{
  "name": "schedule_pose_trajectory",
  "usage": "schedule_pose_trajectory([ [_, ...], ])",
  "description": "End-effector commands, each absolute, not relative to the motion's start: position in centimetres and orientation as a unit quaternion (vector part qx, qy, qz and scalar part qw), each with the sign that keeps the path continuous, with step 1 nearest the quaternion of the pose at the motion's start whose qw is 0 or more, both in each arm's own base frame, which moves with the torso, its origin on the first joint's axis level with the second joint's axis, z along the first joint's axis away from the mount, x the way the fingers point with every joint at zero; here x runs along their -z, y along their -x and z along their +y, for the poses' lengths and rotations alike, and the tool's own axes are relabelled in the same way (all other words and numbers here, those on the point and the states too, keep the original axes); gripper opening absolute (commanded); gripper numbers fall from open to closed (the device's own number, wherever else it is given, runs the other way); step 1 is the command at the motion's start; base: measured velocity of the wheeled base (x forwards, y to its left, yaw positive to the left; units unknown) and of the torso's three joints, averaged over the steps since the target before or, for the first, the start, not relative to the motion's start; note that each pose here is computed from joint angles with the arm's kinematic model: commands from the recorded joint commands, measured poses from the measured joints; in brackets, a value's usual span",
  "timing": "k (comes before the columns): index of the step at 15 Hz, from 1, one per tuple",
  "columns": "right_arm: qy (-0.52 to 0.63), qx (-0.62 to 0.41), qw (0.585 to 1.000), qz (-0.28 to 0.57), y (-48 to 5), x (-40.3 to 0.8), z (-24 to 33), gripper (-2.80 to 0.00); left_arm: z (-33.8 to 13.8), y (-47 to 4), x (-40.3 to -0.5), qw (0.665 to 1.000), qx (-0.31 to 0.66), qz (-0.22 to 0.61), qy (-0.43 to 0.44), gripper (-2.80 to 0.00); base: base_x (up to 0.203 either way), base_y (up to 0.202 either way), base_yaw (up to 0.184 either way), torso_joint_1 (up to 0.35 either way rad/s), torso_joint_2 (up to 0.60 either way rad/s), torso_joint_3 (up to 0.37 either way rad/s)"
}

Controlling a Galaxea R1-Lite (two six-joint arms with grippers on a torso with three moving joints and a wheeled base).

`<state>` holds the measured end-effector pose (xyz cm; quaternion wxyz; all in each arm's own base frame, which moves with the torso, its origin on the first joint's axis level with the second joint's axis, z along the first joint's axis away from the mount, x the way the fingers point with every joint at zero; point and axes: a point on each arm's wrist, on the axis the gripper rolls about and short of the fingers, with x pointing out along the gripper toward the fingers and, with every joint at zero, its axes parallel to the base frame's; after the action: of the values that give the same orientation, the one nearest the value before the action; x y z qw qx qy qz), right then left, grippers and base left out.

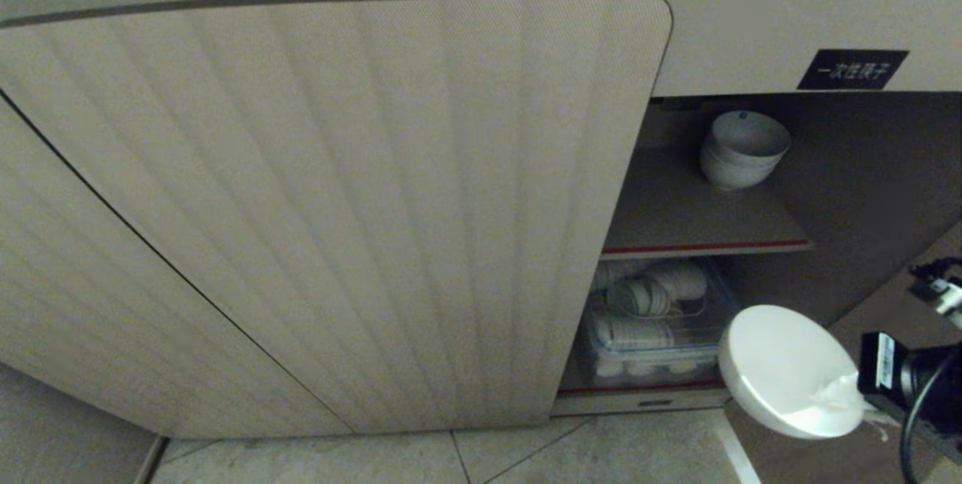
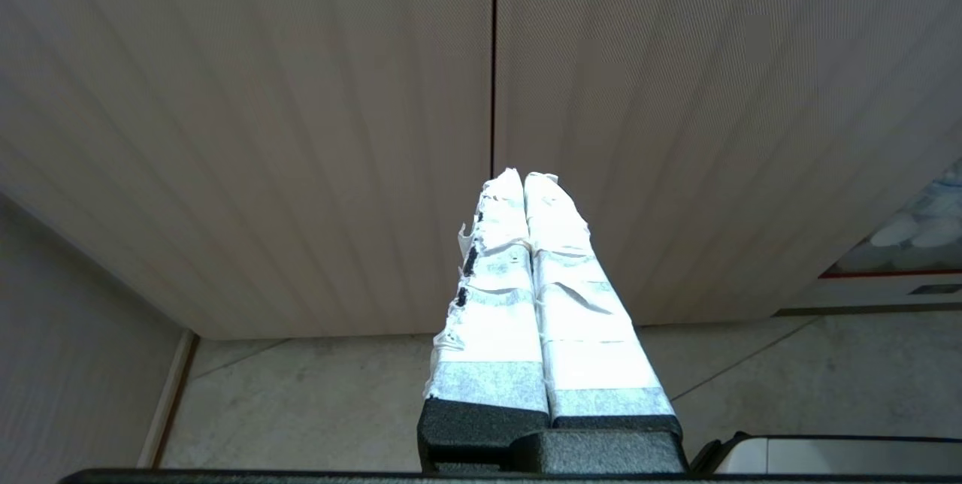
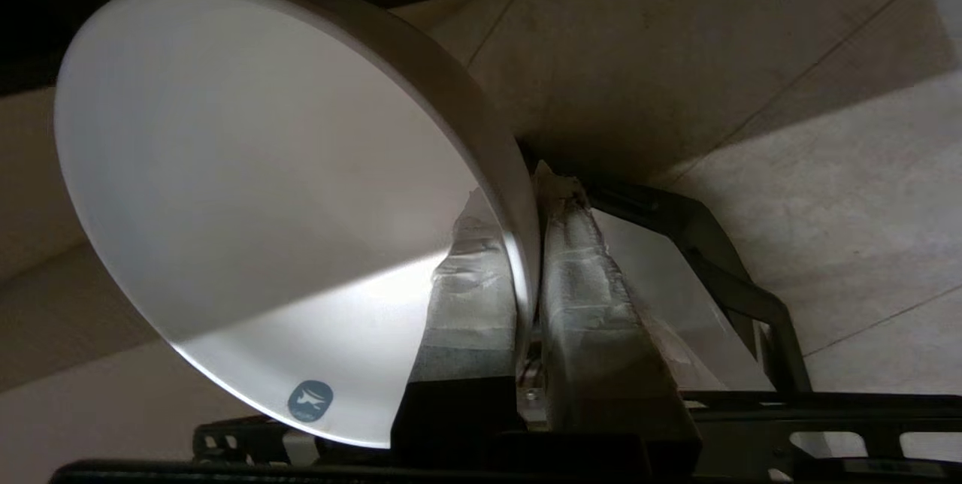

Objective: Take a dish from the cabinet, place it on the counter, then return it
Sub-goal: Put it back into the cabinet

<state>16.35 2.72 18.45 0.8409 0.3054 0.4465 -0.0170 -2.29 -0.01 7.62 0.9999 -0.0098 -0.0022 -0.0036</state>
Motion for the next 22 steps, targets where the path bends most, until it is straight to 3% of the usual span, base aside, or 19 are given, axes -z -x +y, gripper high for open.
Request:
schedule_pose_trajectory([
  [1,-0.314,0.023,0.833,0.456,-17.3,-18.4,3.1,-2.8,0.0,2.3,-7.6,1.0,0.004,-0.002,0.01,-2.8,0.0,0.0,0.0,0.0,0.0,0.0],
  [10,-0.356,0.046,0.837,0.414,-19.7,-18.5,3.7,-2.8,0.0,2.3,-7.6,1.0,0.004,-0.002,0.01,-2.8,0.0,0.0,0.0,0.0,0.0,0.0],
  [22,-0.36,0.051,0.832,0.418,-22.5,-19.0,4.2,-2.8,0.0,2.3,-7.6,1.0,0.004,-0.002,0.01,-2.8,0.0,0.0,0.0,0.0,0.0,0.0],
])
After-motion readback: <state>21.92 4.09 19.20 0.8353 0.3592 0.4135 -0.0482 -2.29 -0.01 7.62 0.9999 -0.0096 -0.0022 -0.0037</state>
